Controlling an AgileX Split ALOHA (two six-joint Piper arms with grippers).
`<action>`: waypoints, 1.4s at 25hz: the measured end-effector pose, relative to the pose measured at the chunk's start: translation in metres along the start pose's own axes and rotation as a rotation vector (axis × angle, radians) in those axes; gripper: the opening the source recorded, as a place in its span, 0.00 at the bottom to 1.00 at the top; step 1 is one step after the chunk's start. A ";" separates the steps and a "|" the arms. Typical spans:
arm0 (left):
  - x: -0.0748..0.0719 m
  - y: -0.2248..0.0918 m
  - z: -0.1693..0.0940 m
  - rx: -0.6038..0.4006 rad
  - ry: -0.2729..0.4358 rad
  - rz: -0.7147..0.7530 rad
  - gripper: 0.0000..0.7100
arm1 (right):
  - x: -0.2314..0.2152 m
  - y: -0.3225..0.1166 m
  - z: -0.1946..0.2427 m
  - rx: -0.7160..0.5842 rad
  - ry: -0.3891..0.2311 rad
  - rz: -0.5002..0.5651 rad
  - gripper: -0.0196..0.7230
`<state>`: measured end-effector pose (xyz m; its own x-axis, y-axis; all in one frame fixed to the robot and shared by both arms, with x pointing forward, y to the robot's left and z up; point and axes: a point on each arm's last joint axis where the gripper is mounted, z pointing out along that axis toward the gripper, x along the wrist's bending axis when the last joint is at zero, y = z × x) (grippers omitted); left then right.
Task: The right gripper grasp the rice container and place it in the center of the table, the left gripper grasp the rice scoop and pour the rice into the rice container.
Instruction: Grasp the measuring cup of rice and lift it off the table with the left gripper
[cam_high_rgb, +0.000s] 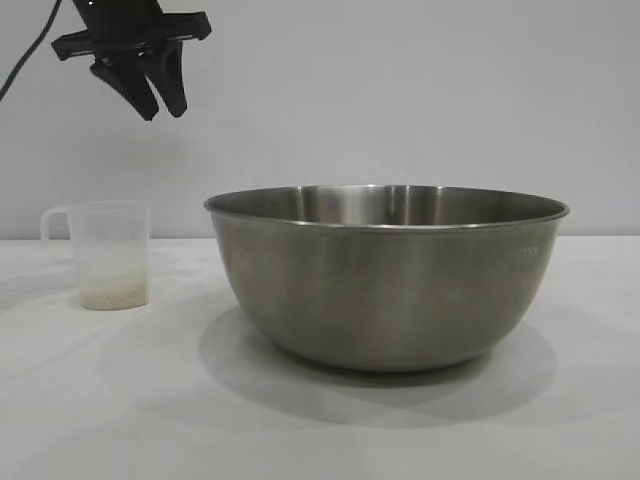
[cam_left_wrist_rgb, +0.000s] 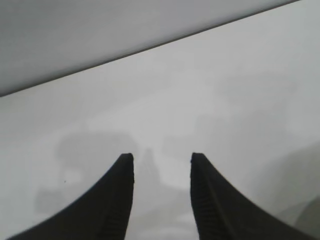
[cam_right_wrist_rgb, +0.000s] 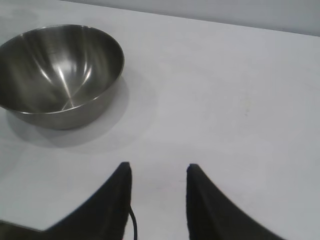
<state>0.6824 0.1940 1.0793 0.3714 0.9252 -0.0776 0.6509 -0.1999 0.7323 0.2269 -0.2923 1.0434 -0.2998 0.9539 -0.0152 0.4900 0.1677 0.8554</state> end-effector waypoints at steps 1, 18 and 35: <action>-0.001 0.000 -0.006 -0.022 0.008 0.004 0.38 | 0.000 0.000 0.000 0.000 0.000 0.000 0.32; -0.001 -0.163 -0.097 -0.479 0.329 -0.002 0.38 | 0.000 0.000 0.000 0.000 0.000 0.000 0.32; -0.008 -0.255 -0.087 -0.504 0.271 -0.098 0.38 | 0.000 0.000 0.000 0.000 0.000 0.000 0.32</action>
<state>0.4557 0.2656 0.9523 0.0992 0.9945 -0.0338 0.2531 0.0076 0.9674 0.2269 -0.2923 1.0434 -0.2998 0.9539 -0.0152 0.4900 0.1677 0.8554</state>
